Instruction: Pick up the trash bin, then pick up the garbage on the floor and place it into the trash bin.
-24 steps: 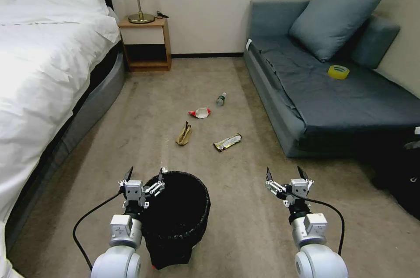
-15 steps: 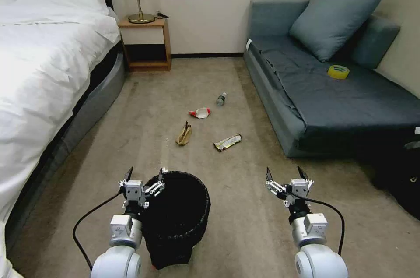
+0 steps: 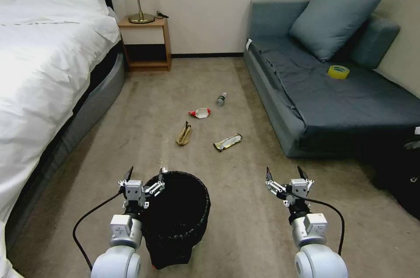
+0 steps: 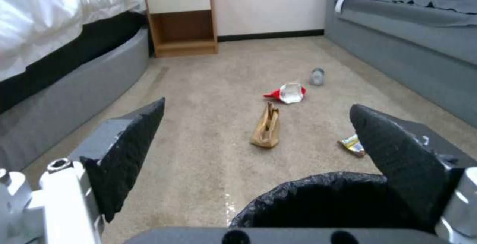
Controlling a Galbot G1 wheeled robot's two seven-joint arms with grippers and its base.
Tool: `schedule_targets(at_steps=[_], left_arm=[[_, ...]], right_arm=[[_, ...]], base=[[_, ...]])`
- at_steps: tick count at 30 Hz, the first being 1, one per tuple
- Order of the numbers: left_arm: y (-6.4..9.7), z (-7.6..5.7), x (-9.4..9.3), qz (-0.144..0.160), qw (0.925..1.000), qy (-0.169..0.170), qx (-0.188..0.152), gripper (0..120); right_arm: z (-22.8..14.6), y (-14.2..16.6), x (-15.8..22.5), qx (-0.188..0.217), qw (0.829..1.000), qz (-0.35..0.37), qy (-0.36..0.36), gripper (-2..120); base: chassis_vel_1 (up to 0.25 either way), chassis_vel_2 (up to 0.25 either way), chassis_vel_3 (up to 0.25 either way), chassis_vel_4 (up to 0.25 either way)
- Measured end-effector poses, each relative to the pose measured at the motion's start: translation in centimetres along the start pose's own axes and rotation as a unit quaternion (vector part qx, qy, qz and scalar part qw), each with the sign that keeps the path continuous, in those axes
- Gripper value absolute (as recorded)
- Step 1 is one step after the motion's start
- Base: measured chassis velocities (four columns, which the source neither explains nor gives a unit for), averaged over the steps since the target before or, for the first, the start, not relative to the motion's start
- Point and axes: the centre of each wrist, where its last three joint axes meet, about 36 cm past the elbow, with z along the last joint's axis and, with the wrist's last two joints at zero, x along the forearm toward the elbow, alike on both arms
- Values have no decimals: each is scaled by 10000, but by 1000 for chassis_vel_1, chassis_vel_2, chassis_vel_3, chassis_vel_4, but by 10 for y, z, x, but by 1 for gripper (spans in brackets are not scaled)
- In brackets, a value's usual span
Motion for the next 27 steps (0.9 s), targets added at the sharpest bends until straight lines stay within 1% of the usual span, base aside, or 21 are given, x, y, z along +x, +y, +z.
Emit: schedule_targets(at_steps=[8,9,10,11,14,15,16,17,19,20,21,22,24,27], left_arm=[[0,0,0,-3,10000,11,4,100],[0,-2,0,-18,10000,26,16,100],[0,-9,1,-88,9999,56,59,100],[0,-9,1,-88,9999,56,59,100],[0,-40,5,-397,9987,164,261,100],[0,-40,5,-397,9987,164,261,100],[0,-49,7,-477,9982,200,317,100],[0,-64,10,-615,9970,246,407,100],[2,-71,13,-648,9966,271,437,100],[2,-71,13,-648,9966,271,437,100],[4,-77,16,-687,9961,324,441,100],[8,-88,21,-745,9956,366,439,100],[14,-103,28,-825,9945,468,437,100],[14,-106,30,-830,9943,499,441,100]], right_arm=[[-2,0,0,-2,10000,14,-1,100],[-9,-2,0,-26,9999,103,8,100],[-21,-5,1,-63,9997,245,6,100],[-21,-5,1,-63,9997,245,6,100],[-60,-13,5,-201,9973,699,35,100],[-60,-13,5,-201,9973,699,35,100],[-70,-16,7,-232,9964,808,40,100],[-86,-19,11,-285,9948,978,54,100],[-110,-24,19,-372,9914,1252,80,100],[-110,-24,19,-372,9914,1252,80,100],[-119,-26,22,-406,9900,1347,81,100],[-128,-33,23,-448,9889,1414,72,100],[-134,-40,24,-411,9890,1419,71,100],[-136,-43,24,-371,9890,1427,62,100]], base=[[0,0,0,0],[0,0,0,0],[0,0,0,0],[0,0,0,0],[0,0,0,0],[0,0,0,0],[0,0,0,0],[0,0,0,0],[0,0,0,0],[0,0,0,0],[0,0,0,0],[0,0,0,0],[0,0,0,0],[0,0,0,0]])
